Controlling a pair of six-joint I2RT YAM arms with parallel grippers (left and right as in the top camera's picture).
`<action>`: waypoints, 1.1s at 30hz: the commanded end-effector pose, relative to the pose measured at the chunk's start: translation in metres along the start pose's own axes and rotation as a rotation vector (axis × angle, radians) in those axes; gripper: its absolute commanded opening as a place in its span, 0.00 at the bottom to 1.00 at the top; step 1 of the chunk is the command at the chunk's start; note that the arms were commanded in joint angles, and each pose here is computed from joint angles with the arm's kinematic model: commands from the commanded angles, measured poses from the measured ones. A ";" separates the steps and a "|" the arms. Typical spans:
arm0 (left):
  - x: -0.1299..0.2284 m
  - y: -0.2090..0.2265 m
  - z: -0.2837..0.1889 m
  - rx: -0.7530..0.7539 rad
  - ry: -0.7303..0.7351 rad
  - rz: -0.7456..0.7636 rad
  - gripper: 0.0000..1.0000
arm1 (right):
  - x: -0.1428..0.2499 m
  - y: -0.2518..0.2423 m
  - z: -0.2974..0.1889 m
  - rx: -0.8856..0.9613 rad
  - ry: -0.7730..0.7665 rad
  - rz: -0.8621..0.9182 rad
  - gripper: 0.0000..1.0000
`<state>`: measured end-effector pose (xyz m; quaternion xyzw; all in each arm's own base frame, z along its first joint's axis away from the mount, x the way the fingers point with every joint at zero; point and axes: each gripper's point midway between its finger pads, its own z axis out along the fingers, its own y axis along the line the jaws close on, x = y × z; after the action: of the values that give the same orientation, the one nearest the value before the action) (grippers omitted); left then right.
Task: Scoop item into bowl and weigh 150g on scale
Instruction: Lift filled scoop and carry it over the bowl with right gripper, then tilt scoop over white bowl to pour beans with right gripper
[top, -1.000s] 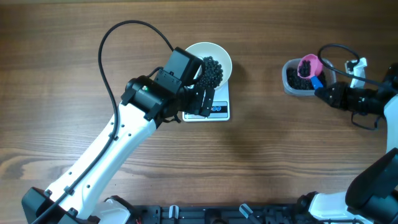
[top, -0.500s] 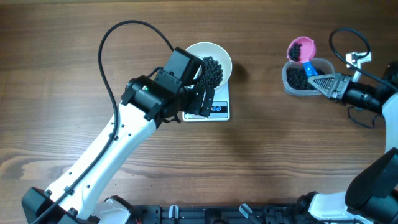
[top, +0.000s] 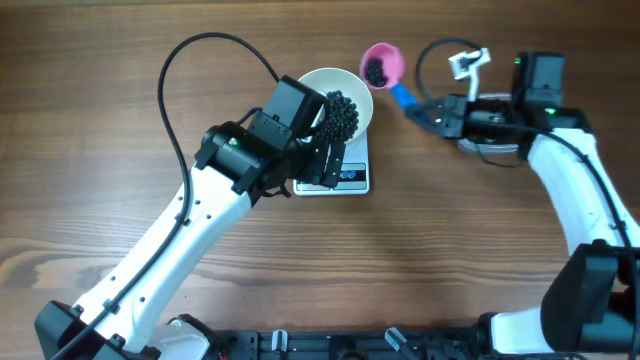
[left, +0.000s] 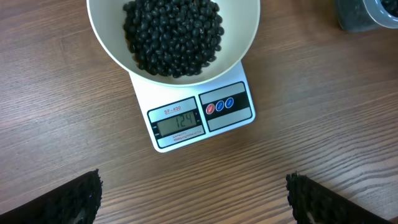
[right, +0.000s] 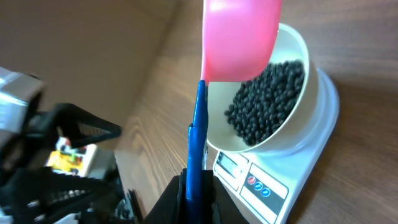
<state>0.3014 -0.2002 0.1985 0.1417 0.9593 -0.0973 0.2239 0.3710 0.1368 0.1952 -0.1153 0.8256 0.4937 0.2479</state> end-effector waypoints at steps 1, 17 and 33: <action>-0.006 -0.001 -0.009 0.001 -0.030 0.015 1.00 | 0.005 -0.017 0.021 0.154 0.038 -0.037 0.04; -0.006 -0.001 -0.009 0.001 -0.030 0.015 1.00 | 0.013 -0.014 0.054 0.342 0.125 -0.403 0.04; -0.006 -0.001 -0.009 0.001 -0.030 0.015 1.00 | 0.011 -0.011 0.058 0.489 0.173 -0.653 0.04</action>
<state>0.3015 -0.2003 0.1986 0.1417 0.9593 -0.0974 0.2241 0.3800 0.1858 0.1449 -0.3315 0.8680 0.1912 0.3166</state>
